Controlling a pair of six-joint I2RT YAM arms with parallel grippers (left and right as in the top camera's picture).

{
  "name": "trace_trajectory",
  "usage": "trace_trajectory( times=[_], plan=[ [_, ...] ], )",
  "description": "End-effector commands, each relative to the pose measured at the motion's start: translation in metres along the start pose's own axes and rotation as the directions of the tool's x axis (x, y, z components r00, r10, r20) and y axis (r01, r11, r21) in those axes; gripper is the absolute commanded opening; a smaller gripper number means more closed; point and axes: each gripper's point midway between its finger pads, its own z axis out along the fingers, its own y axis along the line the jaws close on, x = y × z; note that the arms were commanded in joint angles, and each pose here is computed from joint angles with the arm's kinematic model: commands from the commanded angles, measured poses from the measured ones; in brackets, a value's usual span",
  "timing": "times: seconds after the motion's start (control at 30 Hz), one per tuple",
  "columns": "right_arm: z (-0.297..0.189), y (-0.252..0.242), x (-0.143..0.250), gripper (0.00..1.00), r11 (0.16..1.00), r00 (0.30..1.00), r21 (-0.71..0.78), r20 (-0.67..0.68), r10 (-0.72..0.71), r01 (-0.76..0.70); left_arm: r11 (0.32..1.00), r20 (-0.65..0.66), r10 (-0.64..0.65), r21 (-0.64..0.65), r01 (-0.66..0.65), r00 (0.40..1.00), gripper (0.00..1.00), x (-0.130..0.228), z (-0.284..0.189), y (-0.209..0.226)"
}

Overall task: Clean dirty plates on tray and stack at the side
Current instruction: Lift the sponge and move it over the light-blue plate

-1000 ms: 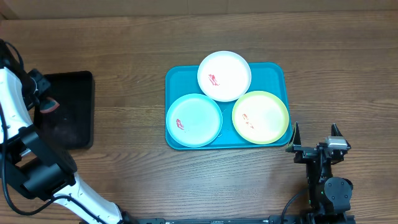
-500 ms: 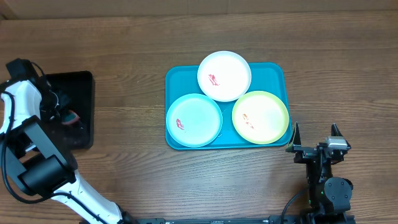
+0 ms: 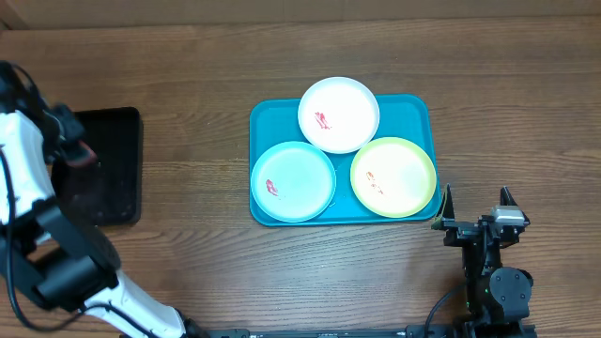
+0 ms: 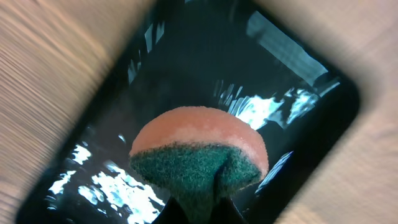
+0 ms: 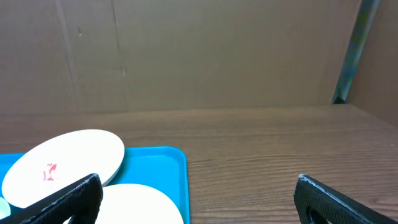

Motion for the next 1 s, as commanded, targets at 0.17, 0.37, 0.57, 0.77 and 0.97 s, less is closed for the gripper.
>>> trace_trajectory(
  times=[0.17, 0.37, 0.57, 0.77, 0.97],
  plan=[
    [0.000, -0.002, 0.001, 1.00, 1.000, 1.000, 0.006, 0.006, 0.000, 0.000, 0.997, 0.044, 0.073, -0.004, -0.073, 0.996, 0.04, -0.019, -0.049, -0.005],
    [0.000, -0.002, 0.001, 1.00, 1.000, 1.000, 0.006, 0.006, 0.000, 0.000, 0.965, 0.172, -0.029, 0.261, -0.017, 0.985, 0.04, -0.033, -0.136, -0.052],
    [0.000, -0.002, 0.001, 1.00, 1.000, 1.000, 0.006, 0.006, 0.000, 0.000, 0.863, -0.029, 0.061, 0.505, -0.038, 0.998, 0.04, 0.025, -0.150, -0.117],
    [0.000, -0.002, 0.001, 1.00, 1.000, 1.000, 0.006, 0.005, 0.000, 0.000, 0.823, -0.248, 0.292, 0.557, -0.110, 0.924, 0.04, 0.121, -0.124, -0.186],
    [0.000, -0.002, 0.001, 1.00, 1.000, 1.000, 0.006, 0.006, 0.000, 0.000, 0.758, -0.256, 0.521, 0.578, -0.304, 0.814, 0.05, 0.208, -0.100, -0.253]
  ],
)
